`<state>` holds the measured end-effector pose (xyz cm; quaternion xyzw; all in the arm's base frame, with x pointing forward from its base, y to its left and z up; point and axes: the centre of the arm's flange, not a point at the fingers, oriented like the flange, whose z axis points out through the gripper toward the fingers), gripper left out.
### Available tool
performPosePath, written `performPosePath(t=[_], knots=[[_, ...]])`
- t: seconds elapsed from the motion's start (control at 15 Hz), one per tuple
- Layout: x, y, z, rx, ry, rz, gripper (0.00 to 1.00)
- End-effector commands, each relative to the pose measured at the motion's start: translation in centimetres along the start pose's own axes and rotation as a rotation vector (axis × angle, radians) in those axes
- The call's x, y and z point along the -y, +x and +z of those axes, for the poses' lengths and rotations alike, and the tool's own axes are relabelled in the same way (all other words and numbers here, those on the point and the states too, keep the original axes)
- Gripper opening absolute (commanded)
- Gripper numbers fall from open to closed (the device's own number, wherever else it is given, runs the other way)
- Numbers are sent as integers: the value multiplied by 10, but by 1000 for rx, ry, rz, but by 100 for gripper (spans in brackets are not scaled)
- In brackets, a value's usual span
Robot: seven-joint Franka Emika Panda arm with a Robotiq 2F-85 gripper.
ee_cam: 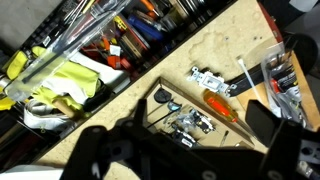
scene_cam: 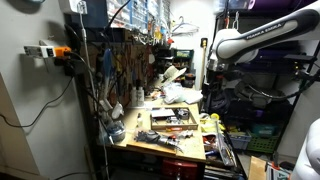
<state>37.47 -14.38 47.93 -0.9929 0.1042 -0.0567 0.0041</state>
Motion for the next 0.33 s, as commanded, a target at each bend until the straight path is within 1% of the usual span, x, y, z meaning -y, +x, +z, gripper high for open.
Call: performPosePath(t=[0.0, 0.27], knots=[[1, -2, -6, -3, 1, -2, 100], [1, -3, -7, -1, 1, -3, 100]])
